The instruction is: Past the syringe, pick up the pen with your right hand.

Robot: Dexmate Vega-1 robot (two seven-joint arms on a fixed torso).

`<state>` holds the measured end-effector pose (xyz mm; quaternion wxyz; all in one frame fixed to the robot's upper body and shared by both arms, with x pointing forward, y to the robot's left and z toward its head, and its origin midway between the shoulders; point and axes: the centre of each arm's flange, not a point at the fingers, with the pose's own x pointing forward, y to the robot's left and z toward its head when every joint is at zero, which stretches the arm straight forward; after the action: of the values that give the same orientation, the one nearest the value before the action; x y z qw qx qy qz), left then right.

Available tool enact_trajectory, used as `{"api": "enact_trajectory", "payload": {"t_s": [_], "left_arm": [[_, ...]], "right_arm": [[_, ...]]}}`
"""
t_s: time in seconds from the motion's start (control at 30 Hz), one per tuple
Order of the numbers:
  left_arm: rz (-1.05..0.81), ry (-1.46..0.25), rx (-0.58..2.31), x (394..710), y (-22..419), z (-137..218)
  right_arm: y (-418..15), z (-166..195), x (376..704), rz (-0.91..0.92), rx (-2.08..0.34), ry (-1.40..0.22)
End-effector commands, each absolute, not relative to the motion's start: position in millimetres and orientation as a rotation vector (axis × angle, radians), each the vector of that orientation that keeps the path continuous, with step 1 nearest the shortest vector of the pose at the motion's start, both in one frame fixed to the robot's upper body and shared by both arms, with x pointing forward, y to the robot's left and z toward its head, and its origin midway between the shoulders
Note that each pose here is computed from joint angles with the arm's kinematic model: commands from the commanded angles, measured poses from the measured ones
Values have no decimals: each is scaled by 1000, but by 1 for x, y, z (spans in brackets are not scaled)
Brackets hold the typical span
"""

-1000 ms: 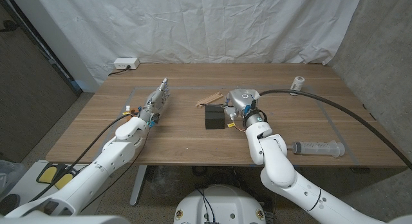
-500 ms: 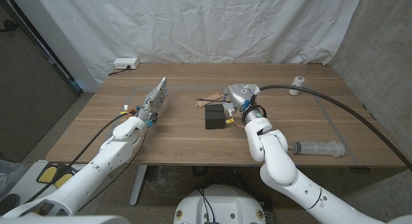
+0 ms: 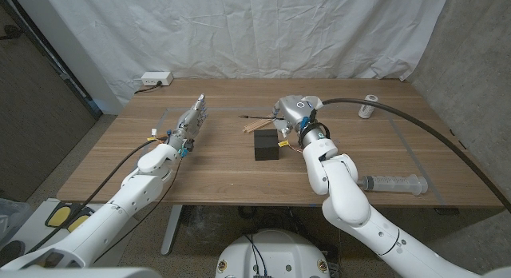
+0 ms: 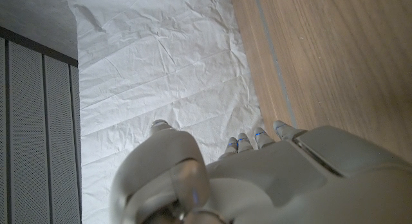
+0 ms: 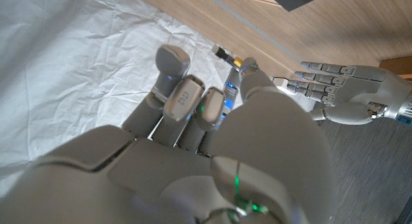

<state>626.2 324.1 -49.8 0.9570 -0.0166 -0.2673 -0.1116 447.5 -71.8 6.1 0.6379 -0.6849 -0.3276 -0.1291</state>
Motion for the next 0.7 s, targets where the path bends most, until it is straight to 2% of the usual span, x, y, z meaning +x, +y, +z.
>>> {"api": "enact_trajectory", "payload": {"t_s": [0.03, 0.7], "left_arm": [[-225, -542, -31, 625, 326, -49], [-221, -539, -35, 624, 327, -45]], "right_arm": [[-69, 27, 436, -315, -1565, -797], [-65, 53, 430, -308, -1562, -845]]}}
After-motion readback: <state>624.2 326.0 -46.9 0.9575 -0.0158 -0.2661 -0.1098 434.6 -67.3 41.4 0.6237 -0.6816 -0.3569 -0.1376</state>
